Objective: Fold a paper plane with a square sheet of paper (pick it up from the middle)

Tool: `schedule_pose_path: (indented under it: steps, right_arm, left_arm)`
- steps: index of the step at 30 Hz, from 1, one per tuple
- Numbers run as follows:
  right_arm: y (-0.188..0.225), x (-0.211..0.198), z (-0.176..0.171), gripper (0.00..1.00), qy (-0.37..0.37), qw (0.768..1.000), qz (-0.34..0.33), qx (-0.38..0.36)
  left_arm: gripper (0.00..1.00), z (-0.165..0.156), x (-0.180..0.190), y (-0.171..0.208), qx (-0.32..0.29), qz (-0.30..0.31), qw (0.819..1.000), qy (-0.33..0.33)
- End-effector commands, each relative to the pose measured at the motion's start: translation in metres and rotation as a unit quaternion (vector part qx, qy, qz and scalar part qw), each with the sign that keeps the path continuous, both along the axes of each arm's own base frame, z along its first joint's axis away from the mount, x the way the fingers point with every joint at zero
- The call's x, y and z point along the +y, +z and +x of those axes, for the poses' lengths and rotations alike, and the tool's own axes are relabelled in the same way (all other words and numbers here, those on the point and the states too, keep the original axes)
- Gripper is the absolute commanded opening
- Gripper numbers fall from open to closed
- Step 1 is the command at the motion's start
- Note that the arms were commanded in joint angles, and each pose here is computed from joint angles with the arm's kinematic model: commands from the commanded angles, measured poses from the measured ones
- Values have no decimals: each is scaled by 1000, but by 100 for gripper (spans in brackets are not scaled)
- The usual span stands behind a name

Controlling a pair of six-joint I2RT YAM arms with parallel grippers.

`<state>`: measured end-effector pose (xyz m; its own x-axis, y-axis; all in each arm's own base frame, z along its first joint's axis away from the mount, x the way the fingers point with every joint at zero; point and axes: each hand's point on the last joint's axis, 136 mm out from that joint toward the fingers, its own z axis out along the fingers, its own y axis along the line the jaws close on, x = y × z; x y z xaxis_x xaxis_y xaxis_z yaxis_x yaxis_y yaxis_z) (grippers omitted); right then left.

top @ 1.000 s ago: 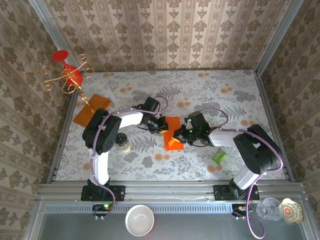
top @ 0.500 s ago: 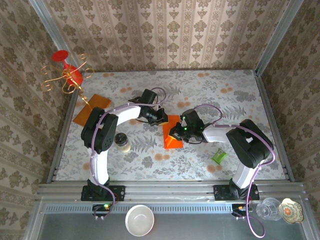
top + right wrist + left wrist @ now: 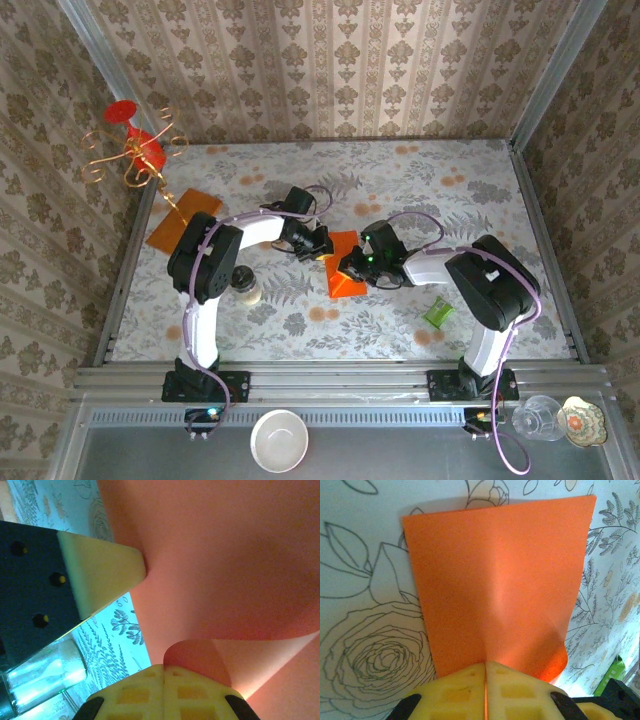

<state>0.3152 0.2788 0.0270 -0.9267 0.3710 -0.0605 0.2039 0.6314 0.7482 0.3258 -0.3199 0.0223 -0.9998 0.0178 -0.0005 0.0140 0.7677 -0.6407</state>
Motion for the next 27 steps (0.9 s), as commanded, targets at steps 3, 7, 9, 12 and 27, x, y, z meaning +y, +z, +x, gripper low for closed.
schedule_pose_path:
  steps: [3, 7, 9, 12, 27]
  right_arm:
    - [-3, 1, 5, 0, -8, 1000, -11, -4]
    - [-3, -1, 6, 0, -10, 1000, -13, -9]
    - [-2, 0, 7, 0, -9, 1000, -13, -9]
    - [-2, 2, 9, 0, -9, 1000, -10, -11]
    - [-4, 7, 11, 0, 1, 1000, -6, -9]
  left_arm:
    - [10, -11, 10, -17, 14, 23, 1000, -1]
    - [10, -11, 10, -18, 16, 23, 1000, 0]
    - [10, -12, 10, -18, 16, 24, 1000, 1]
    - [10, -12, 12, -18, 16, 27, 1000, 0]
    - [10, -14, 14, -20, 18, 31, 999, 0]
